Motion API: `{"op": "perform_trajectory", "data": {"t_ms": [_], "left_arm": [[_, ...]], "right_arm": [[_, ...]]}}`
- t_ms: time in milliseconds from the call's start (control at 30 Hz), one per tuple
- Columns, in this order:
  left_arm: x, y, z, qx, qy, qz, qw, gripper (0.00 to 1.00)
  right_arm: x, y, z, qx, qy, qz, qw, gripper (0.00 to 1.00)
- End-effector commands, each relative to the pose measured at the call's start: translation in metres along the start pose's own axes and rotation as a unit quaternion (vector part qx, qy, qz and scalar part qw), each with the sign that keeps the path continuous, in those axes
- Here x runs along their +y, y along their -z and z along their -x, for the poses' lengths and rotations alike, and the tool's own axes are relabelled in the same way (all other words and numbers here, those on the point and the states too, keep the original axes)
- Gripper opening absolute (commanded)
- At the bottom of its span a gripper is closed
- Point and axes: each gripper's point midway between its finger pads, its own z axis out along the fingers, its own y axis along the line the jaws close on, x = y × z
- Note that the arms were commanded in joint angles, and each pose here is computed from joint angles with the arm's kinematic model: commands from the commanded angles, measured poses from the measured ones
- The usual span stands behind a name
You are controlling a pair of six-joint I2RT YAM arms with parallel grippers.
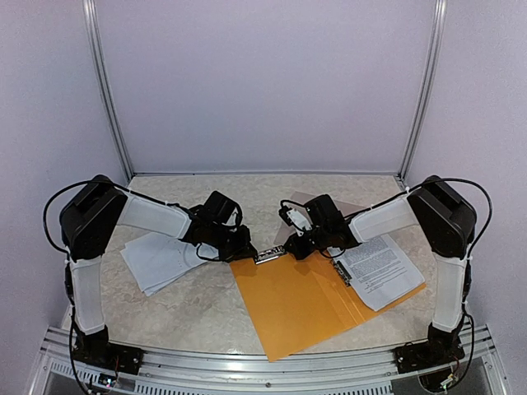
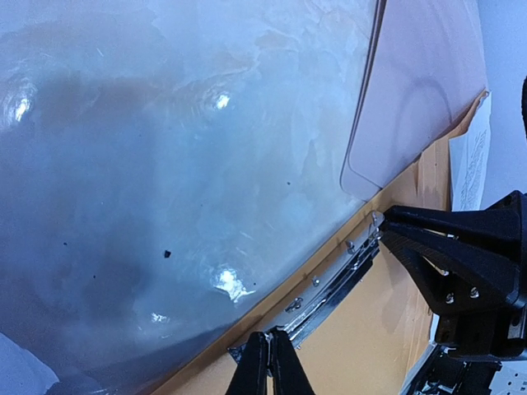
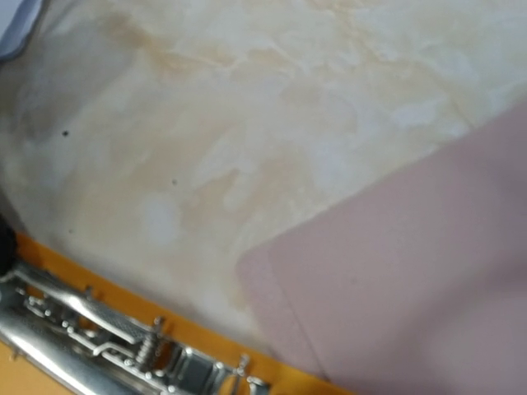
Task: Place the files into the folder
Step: Hold the spring clip on the folder from the folder.
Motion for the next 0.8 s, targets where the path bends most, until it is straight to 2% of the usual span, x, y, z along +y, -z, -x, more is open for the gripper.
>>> {"op": "perform_trajectory", "data": {"t_ms": [0,267,400,600,767], "left_arm": [[0.016,-0.004,-0.004,0.007,0.001,0.011,1.000,0.02],[0.015,-0.004,-0.006,0.011,-0.003,0.008,1.000,0.02],[0.016,-0.004,-0.006,0.015,-0.014,0.013,1.000,0.00],[0.019,0.001,-0.004,0.030,-0.044,0.022,0.998,0.00],[0.014,0.007,-0.006,0.052,-0.085,0.009,0.995,0.00]], "right_arm": [[-0.001,-0.005,-0.028,0.055,0.004,-0.003,0.998,0.07],[0.002,-0.007,-0.031,0.057,0.002,0.005,0.998,0.08],[0.004,0.000,-0.022,0.049,0.023,0.008,0.998,0.18],[0.016,0.016,-0.001,0.027,0.088,0.031,0.995,0.41],[0.018,0.022,0.006,0.031,0.123,0.037,0.991,0.49]]}}
